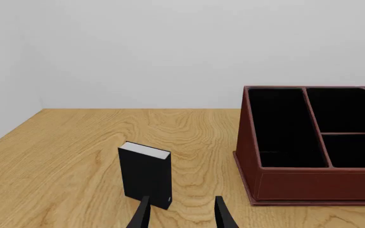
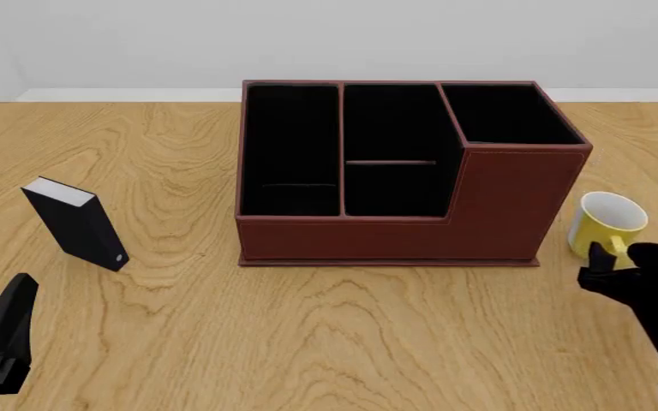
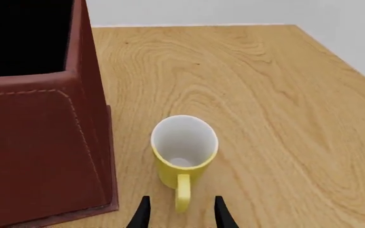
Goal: Pick up the yellow and white mug and place it to the right of the caddy.
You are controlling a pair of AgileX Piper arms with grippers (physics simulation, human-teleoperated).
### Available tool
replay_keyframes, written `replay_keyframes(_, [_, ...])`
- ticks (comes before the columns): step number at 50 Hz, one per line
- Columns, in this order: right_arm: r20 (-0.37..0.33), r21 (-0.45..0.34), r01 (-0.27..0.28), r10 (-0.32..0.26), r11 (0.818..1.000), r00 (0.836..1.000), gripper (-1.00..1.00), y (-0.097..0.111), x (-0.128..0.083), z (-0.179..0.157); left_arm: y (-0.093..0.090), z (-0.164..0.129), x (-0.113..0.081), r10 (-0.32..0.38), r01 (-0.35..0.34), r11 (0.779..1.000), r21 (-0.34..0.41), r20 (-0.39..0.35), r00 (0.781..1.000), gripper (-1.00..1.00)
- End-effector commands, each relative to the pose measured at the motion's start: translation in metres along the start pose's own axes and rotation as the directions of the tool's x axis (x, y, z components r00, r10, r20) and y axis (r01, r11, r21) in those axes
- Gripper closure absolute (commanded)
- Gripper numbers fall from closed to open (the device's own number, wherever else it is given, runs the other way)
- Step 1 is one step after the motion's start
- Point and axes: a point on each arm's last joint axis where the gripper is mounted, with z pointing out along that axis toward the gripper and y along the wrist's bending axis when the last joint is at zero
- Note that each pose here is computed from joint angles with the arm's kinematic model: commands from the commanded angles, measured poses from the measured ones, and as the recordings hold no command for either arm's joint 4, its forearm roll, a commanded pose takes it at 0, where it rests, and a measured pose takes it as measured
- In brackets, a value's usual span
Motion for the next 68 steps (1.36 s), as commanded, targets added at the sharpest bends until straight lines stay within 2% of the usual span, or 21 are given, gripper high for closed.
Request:
replay_keyframes(1, [0.009, 0.004, 0.015, -0.015, 1.000, 1.000, -1.00, -0.001, -0.005, -0.006, 0.000, 0.000, 0.000, 0.000, 0.000, 1.000, 0.000, 0.000, 1.000, -1.00])
replay_keyframes(27, [0.016, 0.002, 0.033, -0.033, 0.999, 0.999, -1.00, 0.000, -0.004, -0.020, 0.000, 0.000, 0.000, 0.000, 0.000, 1.000, 0.000, 0.000, 1.000, -1.00])
replay_keyframes(40, [0.044, 0.006, 0.040, -0.040, 0.999, 0.998, -1.00, -0.002, -0.017, -0.037, 0.000, 0.000, 0.000, 0.000, 0.000, 1.000, 0.000, 0.000, 1.000, -1.00])
replay_keyframes(68, [0.065, -0.003, 0.065, -0.064, 0.998, 0.996, -1.00, 0.000, -0.025, -0.055, 0.000, 0.000, 0.000, 0.000, 0.000, 1.000, 0.000, 0.000, 1.000, -1.00])
